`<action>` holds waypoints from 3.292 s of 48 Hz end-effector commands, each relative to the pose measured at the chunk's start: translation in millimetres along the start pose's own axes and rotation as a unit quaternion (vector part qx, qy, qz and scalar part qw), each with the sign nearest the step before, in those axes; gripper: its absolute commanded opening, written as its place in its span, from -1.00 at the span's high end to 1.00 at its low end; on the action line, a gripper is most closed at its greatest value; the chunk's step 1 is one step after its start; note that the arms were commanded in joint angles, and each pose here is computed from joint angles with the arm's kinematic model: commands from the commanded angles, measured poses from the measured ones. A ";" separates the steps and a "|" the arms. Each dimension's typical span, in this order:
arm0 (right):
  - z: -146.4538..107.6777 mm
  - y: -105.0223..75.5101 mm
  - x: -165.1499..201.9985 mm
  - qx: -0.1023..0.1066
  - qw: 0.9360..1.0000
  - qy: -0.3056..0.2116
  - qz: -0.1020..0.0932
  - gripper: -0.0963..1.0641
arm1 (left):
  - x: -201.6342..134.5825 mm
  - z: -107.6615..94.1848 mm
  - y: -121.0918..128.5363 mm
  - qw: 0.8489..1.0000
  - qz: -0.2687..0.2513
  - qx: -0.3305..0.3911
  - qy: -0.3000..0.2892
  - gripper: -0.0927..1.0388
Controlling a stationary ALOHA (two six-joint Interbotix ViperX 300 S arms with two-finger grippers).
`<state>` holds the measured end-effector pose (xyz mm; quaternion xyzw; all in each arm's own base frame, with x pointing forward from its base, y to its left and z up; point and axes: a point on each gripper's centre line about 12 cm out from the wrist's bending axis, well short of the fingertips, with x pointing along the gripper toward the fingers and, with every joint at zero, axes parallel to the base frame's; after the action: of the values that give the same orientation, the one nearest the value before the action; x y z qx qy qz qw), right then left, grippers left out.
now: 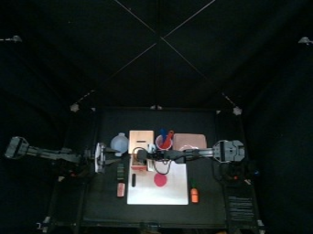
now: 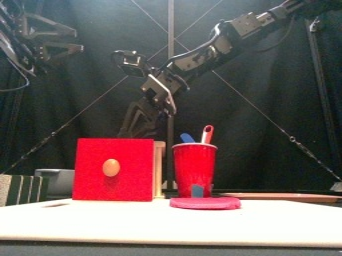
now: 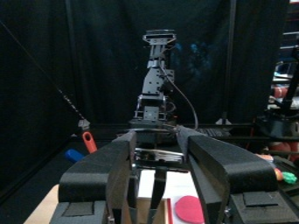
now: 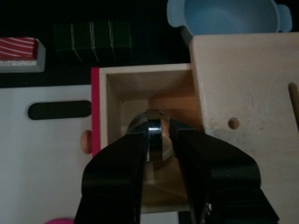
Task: Get the cutter from the drawer then cut the dough then place the extra dough in the bowl
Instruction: Place the cutter on the board
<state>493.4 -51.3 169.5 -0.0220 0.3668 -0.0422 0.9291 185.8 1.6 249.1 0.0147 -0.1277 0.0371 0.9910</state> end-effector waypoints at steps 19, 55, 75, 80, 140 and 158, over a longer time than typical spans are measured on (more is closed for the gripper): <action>4.8 -5.8 2.9 0.010 1.000 0.011 -0.004 -0.32 | 1.5 1.0 3.5 1.000 0.015 -0.014 0.000 -0.58; 34.4 -2.8 -14.7 0.011 1.000 0.005 -0.002 -0.58 | -1.3 -4.1 8.0 0.999 0.032 -0.029 0.010 -0.58; 19.2 -2.3 -10.8 0.009 0.999 0.052 -0.002 -0.56 | -2.4 -6.2 10.9 0.998 0.043 -0.037 0.014 -0.58; 16.7 -2.1 -7.8 0.008 0.998 0.056 -0.002 -0.53 | -2.1 -5.7 11.4 0.998 0.045 -0.037 0.013 -0.58; 74.8 -1.5 -57.6 0.005 1.000 0.029 -0.005 -0.17 | -2.9 -7.3 23.3 0.996 0.079 -0.038 0.015 -0.58; 95.1 5.7 -97.3 -0.011 1.000 -0.003 -0.006 -0.17 | -3.9 -7.7 29.8 0.994 0.097 -0.037 0.015 -0.58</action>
<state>499.5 -40.6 259.0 -0.0319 0.4072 -0.0450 0.9117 179.9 29.0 235.9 -0.0349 -0.1072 0.1223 0.9861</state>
